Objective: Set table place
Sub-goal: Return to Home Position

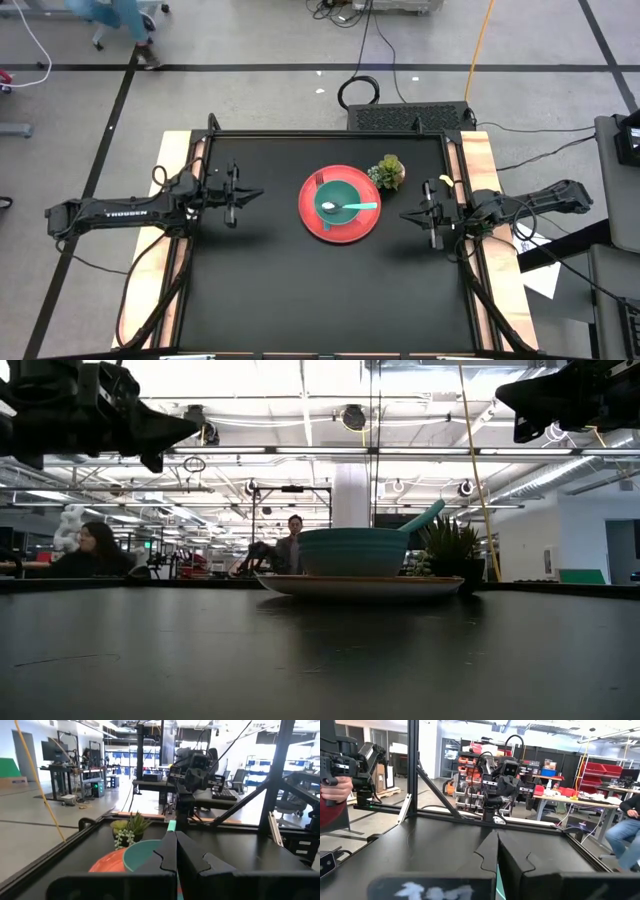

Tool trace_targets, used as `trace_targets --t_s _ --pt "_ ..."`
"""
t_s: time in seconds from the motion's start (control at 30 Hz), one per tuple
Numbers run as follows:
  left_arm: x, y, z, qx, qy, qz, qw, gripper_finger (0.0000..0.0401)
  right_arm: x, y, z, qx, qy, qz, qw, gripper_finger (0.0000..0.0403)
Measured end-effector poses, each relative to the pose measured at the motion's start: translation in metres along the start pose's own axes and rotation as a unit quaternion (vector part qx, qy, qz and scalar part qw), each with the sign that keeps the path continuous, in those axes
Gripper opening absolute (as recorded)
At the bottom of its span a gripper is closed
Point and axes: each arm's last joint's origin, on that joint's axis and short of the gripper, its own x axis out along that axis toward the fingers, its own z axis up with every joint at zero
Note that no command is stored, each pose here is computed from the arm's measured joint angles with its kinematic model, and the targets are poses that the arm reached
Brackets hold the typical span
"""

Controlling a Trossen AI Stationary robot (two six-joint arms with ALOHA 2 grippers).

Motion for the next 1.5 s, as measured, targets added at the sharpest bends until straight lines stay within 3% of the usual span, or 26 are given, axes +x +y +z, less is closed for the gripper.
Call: trace_targets --t_s 0.23,0.9,1.13,1.5 --pt "-0.008 -0.001 -0.010 0.002 -0.001 0.008 1.000 0.0000 0.000 0.000 0.000 0.000 0.001 0.000 1.000 0.0000" --pt "-0.012 -0.004 -0.011 0.003 0.001 0.005 1.000 0.0000 -0.001 0.000 0.001 0.002 -0.003 -0.001 1.000 0.0000" --pt "-0.012 -0.003 -0.012 0.006 0.003 0.009 1.000 0.0000 -0.004 -0.003 0.004 0.015 -0.016 -0.037 0.999 0.0000" --pt "-0.012 -0.003 -0.016 0.012 0.022 0.018 1.000 0.0000 -0.014 -0.002 -0.013 0.013 -0.077 -0.041 0.996 0.0000"
